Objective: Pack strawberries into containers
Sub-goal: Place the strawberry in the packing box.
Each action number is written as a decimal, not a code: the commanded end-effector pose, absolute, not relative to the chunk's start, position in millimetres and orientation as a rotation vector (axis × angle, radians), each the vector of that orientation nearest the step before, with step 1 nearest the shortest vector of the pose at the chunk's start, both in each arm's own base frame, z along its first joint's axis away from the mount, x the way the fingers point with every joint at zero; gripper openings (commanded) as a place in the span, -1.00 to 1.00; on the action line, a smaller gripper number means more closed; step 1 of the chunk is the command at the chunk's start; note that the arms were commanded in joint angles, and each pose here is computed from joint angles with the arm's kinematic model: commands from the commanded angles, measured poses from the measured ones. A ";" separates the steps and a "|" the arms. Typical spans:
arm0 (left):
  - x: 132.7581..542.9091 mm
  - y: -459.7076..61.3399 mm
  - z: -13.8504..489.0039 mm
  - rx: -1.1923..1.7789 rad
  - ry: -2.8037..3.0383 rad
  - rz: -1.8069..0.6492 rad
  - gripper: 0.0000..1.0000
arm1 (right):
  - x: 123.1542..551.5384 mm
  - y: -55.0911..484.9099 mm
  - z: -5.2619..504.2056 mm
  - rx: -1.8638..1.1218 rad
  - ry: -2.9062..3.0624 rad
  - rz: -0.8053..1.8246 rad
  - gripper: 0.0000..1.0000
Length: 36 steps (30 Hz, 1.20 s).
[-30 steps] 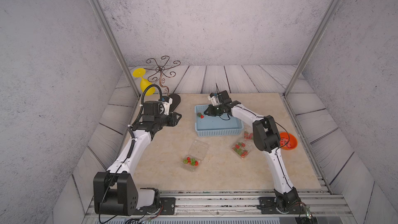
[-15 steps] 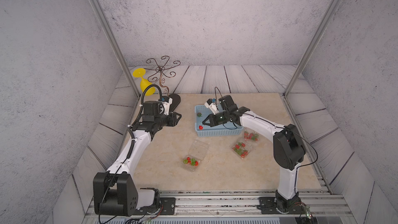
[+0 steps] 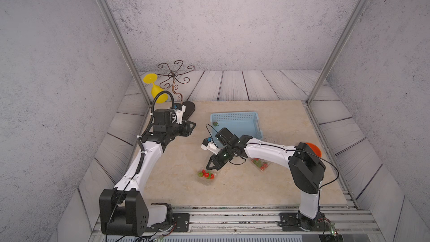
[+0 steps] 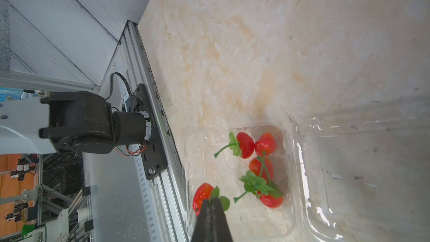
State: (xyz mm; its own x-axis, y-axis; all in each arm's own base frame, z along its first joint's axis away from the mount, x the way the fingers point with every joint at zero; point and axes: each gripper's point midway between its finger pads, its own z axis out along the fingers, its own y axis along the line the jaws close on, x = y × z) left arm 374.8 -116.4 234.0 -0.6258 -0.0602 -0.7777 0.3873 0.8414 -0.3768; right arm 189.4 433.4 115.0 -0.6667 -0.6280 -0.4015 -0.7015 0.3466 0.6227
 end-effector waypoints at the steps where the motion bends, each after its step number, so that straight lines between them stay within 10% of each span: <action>1: 374.0 -117.2 248.1 0.262 2.120 -0.656 -0.24 | 178.3 426.2 84.1 -1.312 2.591 1.121 -1.00; 11: 373.5 -117.5 249.2 0.265 2.117 -0.655 -0.24 | 155.8 427.0 65.5 -1.452 2.617 0.976 -0.98; 22: 371.6 -117.2 252.6 0.264 2.107 -0.655 -0.24 | 152.4 420.7 66.4 -1.470 2.607 0.850 -0.25; 36: 370.5 -117.3 254.4 0.266 2.102 -0.653 -0.24 | 191.5 411.8 113.0 -1.366 2.505 0.677 -0.11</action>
